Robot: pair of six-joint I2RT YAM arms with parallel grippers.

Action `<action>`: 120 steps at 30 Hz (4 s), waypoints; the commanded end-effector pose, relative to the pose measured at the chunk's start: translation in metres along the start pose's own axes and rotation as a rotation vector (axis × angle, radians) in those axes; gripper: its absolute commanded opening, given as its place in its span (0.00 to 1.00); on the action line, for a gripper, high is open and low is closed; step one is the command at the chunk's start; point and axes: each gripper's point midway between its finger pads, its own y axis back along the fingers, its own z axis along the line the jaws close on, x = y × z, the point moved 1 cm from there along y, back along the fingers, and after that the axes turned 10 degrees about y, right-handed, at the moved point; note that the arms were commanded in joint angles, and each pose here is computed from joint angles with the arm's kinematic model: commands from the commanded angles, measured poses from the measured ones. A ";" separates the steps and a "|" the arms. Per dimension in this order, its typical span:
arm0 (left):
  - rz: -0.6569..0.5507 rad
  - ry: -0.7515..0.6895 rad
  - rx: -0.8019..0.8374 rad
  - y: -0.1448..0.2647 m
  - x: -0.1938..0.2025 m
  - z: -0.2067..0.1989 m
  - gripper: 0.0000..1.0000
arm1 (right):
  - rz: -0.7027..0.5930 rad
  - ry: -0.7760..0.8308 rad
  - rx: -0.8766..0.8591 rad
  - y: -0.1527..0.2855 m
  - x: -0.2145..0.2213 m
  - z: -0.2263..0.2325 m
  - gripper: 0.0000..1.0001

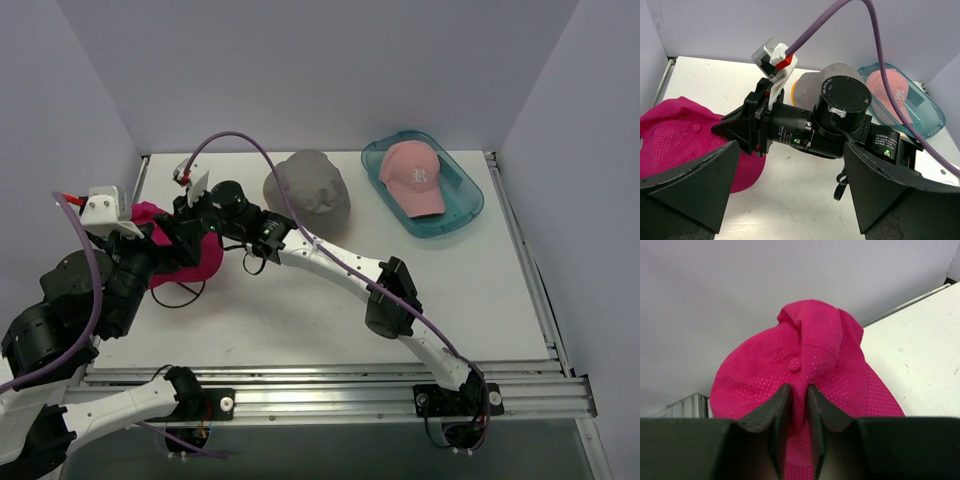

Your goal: Stack the hats

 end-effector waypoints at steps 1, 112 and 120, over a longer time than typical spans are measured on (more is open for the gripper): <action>-0.052 0.035 -0.002 -0.005 -0.020 -0.011 0.94 | -0.098 0.017 -0.025 -0.001 -0.036 0.008 0.21; 0.356 0.416 -0.614 -0.148 0.141 0.215 0.96 | -0.190 -0.131 0.301 0.332 -0.022 0.013 0.52; 0.370 0.427 -0.607 -0.140 0.136 0.212 0.96 | -0.204 -0.131 0.296 0.337 -0.027 0.015 0.52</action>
